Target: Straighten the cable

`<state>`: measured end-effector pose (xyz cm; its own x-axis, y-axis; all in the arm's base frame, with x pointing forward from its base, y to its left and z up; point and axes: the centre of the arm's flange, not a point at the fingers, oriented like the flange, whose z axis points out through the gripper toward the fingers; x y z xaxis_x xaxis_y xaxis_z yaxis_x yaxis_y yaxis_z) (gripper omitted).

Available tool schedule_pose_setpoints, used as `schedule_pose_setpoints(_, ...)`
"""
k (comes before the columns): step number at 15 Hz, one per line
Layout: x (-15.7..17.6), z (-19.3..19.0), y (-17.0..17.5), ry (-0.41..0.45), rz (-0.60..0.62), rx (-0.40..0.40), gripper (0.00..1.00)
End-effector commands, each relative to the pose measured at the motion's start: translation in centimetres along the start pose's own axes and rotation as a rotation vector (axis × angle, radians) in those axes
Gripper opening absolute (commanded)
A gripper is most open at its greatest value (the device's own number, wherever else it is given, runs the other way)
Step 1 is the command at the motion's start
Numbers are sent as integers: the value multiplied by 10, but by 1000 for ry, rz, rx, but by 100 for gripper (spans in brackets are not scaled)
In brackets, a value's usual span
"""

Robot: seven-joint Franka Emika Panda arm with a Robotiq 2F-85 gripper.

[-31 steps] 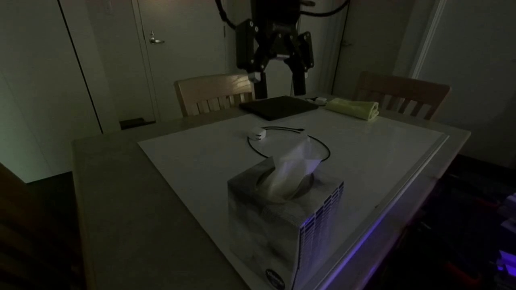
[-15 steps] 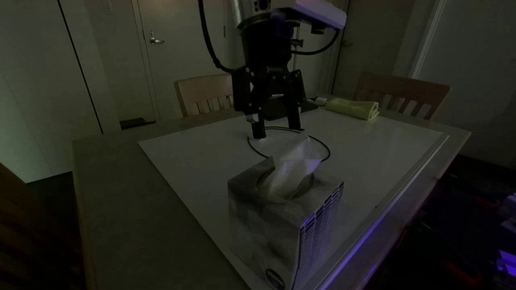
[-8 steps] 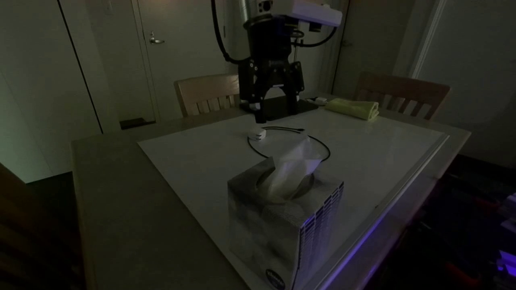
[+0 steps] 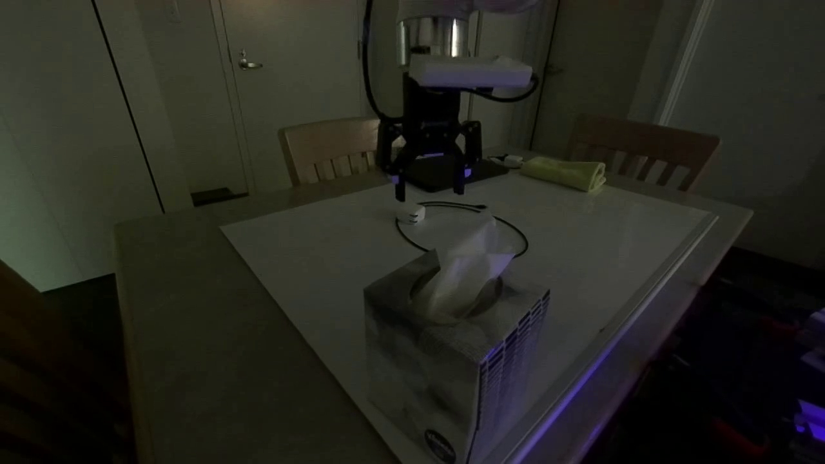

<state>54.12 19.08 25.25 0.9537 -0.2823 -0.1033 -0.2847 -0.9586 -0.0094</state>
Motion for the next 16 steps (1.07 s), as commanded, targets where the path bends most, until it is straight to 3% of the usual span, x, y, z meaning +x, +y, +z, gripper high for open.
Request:
schedule_pose_setpoints(1, 3, 8, 5, 9, 39, -19, 100)
schedule_pose_setpoints(7, 3, 12, 3, 26, 65, -30, 100)
schedule_pose_setpoints(16, 52, 44, 18, 206, 419, -87, 100)
